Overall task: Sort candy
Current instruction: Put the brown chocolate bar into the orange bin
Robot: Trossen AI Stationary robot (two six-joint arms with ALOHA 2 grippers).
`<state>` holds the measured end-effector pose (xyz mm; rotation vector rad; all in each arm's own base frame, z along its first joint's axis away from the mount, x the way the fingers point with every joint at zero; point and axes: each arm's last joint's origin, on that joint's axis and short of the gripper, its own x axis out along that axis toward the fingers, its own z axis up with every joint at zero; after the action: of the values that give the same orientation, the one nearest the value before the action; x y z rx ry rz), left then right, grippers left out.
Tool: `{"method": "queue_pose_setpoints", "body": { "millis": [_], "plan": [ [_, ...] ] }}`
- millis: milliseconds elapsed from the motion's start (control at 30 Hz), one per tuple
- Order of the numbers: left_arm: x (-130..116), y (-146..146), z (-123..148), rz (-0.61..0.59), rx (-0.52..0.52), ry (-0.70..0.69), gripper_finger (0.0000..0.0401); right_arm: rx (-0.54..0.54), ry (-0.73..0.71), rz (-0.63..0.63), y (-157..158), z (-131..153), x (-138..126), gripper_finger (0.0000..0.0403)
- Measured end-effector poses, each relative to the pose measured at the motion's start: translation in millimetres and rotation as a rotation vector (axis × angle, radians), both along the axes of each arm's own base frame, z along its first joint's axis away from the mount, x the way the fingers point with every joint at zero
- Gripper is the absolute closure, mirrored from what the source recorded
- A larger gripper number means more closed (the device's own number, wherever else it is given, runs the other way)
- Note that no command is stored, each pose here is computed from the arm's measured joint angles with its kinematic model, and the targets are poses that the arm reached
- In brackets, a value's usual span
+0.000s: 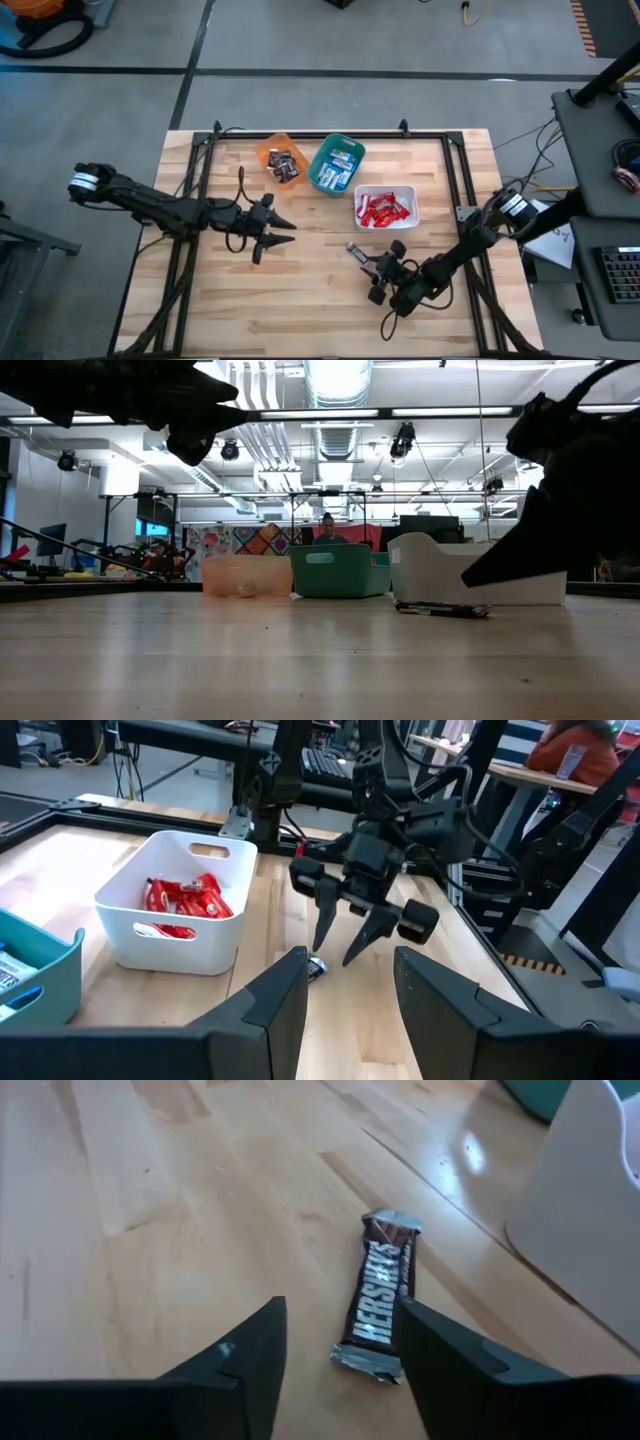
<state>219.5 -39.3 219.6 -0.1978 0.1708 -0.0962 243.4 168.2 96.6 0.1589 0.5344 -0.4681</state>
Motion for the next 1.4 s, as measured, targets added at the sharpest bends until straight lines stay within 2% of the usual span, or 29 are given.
{"method": "queue_pose_setpoints", "body": {
  "millis": [200,433,600,767,933,1167,1400],
  "plan": [
    [0,0,2,0.012,0.009,-0.020,0.0267,-0.005,0.000,-0.033,-3,-6,2,0.0192],
    [0,0,4,0.014,0.018,-0.042,0.0267,-0.027,0.025,-0.069,-11,-22,8,0.0194],
    [3,0,0,0.015,0.022,-0.023,0.0267,-0.030,0.028,-0.085,-11,-31,8,0.0222],
    [9,-1,-10,0.013,0.033,0.011,0.0267,-0.019,0.037,-0.077,-11,-33,8,0.0290],
    [20,-3,-18,0.009,0.052,-0.020,0.0267,-0.028,0.042,-0.072,-11,-32,8,0.0348],
    [32,-6,-38,-0.012,0.085,0.003,0.0267,-0.015,0.029,-0.067,-10,-31,9,0.0347],
    [42,-13,-55,-0.136,0.156,-0.015,0.0267,0.102,-0.029,-0.028,-5,-17,14,0.0346]
  ]
}}
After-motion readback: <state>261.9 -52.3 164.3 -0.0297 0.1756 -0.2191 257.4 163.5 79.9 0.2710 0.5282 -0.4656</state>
